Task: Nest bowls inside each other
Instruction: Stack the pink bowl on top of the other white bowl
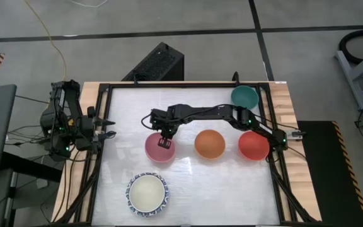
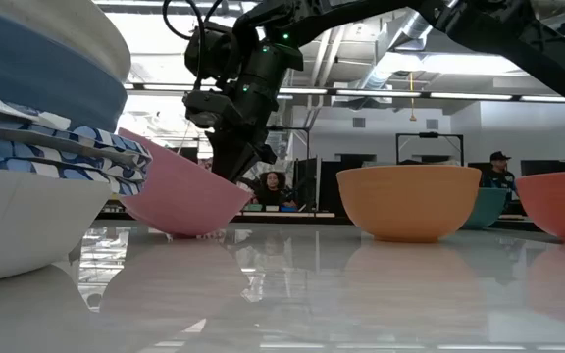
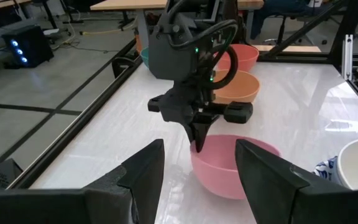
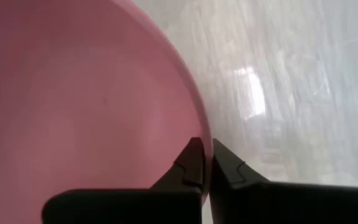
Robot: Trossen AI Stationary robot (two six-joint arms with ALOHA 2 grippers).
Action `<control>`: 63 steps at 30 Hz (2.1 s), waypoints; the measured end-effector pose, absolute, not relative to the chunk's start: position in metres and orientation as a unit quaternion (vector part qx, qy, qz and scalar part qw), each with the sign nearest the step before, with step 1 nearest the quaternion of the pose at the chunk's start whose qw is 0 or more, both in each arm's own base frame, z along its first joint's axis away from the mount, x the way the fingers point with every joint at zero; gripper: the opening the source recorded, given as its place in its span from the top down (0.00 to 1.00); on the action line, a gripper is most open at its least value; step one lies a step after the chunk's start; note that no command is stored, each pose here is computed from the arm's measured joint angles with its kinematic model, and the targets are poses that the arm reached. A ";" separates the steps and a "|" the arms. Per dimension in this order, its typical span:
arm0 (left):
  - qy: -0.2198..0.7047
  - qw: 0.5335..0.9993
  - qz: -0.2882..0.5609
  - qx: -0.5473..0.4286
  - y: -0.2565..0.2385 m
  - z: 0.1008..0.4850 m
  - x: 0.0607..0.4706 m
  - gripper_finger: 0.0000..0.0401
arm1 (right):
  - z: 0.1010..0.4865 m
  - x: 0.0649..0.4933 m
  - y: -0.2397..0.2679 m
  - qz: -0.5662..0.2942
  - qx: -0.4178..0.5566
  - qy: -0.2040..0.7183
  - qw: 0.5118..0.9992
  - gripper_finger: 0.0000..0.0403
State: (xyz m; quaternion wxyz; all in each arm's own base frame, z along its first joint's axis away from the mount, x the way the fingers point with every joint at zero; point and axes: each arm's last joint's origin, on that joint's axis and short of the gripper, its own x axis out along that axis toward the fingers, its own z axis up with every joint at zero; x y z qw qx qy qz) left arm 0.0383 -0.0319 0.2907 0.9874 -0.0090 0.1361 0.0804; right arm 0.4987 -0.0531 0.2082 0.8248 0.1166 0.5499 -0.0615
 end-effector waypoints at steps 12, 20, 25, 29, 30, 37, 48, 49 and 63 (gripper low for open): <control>0.136 0.987 0.080 -0.009 -0.032 0.291 0.038 0.53 | 0.235 0.482 -0.063 -0.062 0.086 0.608 0.786 0.97; 0.136 0.987 0.081 -0.009 -0.032 0.291 0.038 0.53 | 0.253 0.458 -0.076 -0.067 0.092 0.655 0.747 0.97; 0.136 0.987 0.080 -0.009 -0.032 0.291 0.038 0.53 | 0.263 0.451 -0.076 -0.069 0.101 0.657 0.744 0.97; 0.136 0.987 0.080 -0.009 -0.032 0.291 0.038 0.53 | 0.274 0.446 -0.071 -0.064 0.103 0.654 0.747 0.97; 0.136 0.987 0.081 -0.009 -0.032 0.291 0.038 0.53 | 0.277 0.445 -0.071 -0.060 0.108 0.652 0.748 0.97; 0.136 0.987 0.080 -0.009 -0.032 0.291 0.038 0.53 | 0.299 0.436 -0.066 -0.051 0.129 0.632 0.762 0.97; 0.136 0.987 0.080 -0.009 -0.032 0.291 0.038 0.53 | 0.333 0.425 -0.045 -0.045 0.147 0.589 0.794 0.98; 0.136 0.987 0.081 -0.009 -0.032 0.291 0.038 0.53 | 0.335 0.424 -0.042 -0.040 0.152 0.587 0.794 0.98; 0.136 0.987 0.081 -0.009 -0.032 0.291 0.038 0.53 | 0.340 0.433 0.004 0.028 0.191 0.558 0.807 0.97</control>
